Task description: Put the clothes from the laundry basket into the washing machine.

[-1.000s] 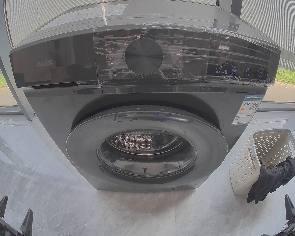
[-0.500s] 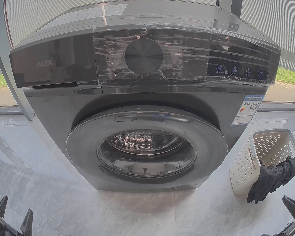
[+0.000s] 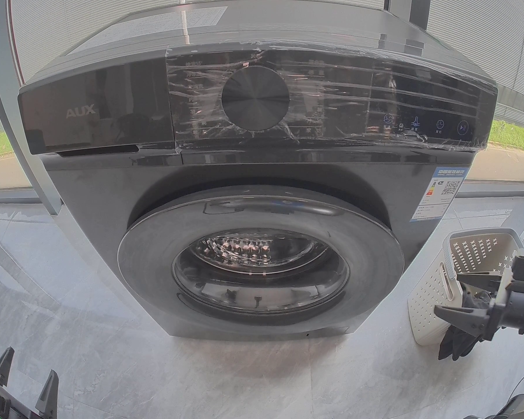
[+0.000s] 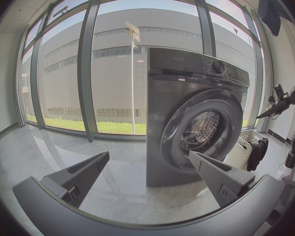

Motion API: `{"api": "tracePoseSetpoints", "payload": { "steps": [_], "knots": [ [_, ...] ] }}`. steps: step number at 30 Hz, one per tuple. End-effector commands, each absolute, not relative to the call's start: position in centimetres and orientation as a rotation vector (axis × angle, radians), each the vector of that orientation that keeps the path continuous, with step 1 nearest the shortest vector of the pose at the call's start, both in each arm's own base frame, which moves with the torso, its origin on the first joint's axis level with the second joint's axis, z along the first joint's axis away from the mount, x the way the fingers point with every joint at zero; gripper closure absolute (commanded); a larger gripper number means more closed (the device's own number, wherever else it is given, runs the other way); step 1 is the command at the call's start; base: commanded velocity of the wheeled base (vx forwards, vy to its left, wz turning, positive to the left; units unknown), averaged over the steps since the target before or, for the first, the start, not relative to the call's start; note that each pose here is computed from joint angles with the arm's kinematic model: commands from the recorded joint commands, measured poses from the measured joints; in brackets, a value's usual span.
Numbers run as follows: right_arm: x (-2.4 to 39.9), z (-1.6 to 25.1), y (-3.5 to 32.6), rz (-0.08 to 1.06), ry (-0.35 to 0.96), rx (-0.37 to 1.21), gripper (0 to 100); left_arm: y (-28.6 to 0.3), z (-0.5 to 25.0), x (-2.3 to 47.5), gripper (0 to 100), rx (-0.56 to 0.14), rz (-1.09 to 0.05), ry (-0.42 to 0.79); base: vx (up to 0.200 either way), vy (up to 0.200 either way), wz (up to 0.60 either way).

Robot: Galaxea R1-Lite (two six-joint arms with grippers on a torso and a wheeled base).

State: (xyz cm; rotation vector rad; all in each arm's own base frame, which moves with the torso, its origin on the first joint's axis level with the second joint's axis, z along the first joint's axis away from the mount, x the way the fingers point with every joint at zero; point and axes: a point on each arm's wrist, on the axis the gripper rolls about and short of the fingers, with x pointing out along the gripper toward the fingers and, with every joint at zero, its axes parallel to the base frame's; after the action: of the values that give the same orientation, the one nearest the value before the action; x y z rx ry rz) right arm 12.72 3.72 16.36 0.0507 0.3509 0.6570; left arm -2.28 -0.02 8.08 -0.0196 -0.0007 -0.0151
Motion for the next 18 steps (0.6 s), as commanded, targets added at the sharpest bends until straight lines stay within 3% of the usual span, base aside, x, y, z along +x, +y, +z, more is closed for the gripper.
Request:
{"api": "tracePoseSetpoints", "payload": {
  "steps": [1, 7, 18],
  "knots": [
    [19.5, 12.8, 6.6, 0.667, 0.502, 0.043, 0, 0.0, 7.6, -2.3, 0, -0.02, -0.015, -0.001, 0.0, 0.0, 0.0],
    [21.6, 12.0, 7.4, 0.65, 0.559, 0.121, 0, 0.0, 7.6, -2.3, 0, -0.02, -0.015, -0.001, 0.0, 0.0, 0.0],
    [23.6, 10.6, 9.0, 0.666, 0.481, 0.108, 0, 0.0, 7.6, -2.3, 0, -0.018, -0.015, 0.0, 0.0, 0.0, 0.0]
  ]
}}
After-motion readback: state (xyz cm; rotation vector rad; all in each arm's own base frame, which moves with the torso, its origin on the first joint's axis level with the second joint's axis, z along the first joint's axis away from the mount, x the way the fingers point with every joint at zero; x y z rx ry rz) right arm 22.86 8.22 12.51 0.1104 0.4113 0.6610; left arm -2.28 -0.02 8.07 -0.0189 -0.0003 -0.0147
